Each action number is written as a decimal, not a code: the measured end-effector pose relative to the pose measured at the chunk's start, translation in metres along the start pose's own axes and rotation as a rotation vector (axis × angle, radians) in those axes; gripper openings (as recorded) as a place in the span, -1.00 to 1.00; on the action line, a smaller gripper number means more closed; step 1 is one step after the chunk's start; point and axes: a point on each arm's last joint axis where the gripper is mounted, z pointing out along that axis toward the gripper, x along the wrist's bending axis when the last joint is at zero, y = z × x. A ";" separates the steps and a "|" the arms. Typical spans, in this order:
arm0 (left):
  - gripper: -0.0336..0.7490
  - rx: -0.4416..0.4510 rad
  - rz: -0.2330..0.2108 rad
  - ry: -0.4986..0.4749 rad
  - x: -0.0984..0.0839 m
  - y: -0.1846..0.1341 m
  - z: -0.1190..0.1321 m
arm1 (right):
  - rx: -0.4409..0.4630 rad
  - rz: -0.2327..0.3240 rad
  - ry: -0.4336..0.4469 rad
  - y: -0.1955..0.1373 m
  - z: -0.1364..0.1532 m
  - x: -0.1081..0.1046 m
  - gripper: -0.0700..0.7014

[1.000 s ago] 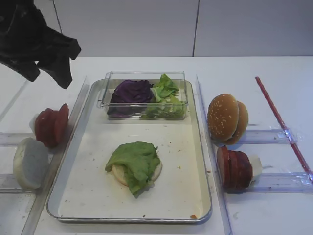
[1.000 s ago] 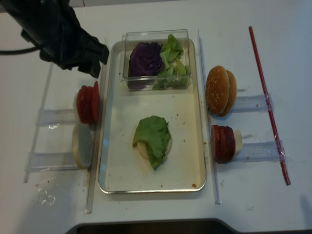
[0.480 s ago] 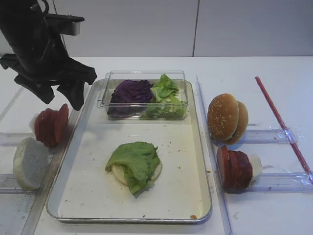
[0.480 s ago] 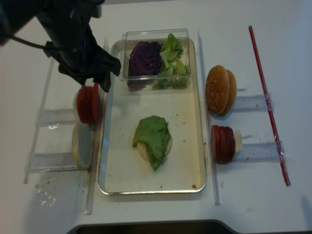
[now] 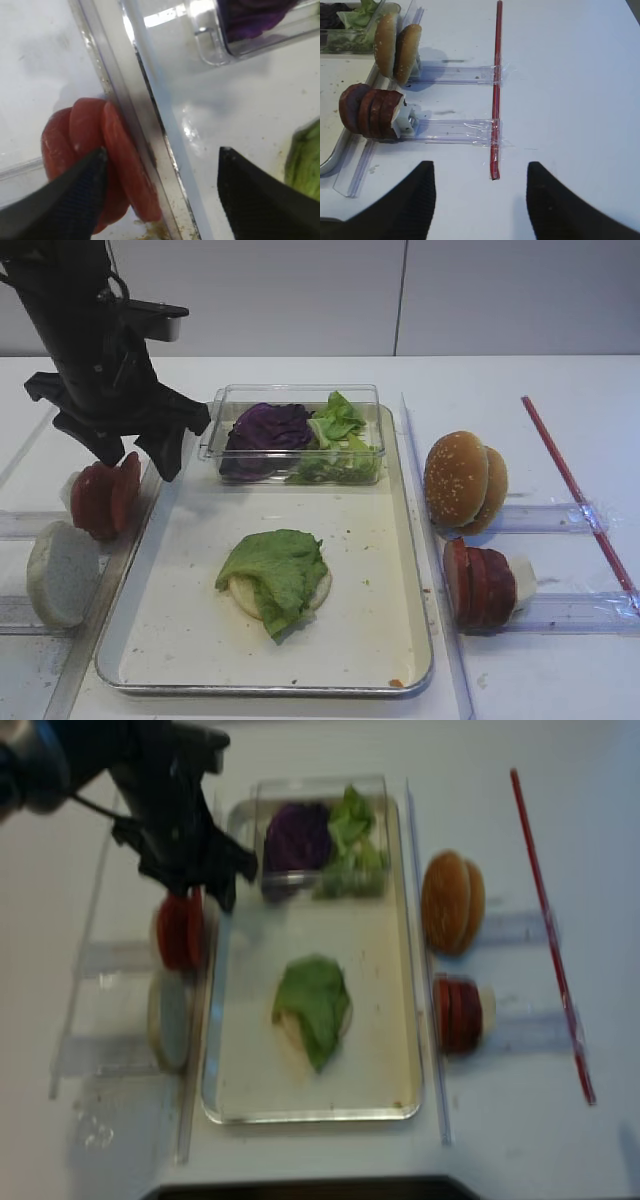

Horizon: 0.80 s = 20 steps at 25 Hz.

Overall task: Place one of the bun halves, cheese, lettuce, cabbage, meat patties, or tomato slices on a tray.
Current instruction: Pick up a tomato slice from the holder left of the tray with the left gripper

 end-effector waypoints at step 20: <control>-0.55 0.046 -0.011 0.042 0.003 0.005 0.021 | 0.000 0.000 0.000 0.000 0.000 0.000 0.28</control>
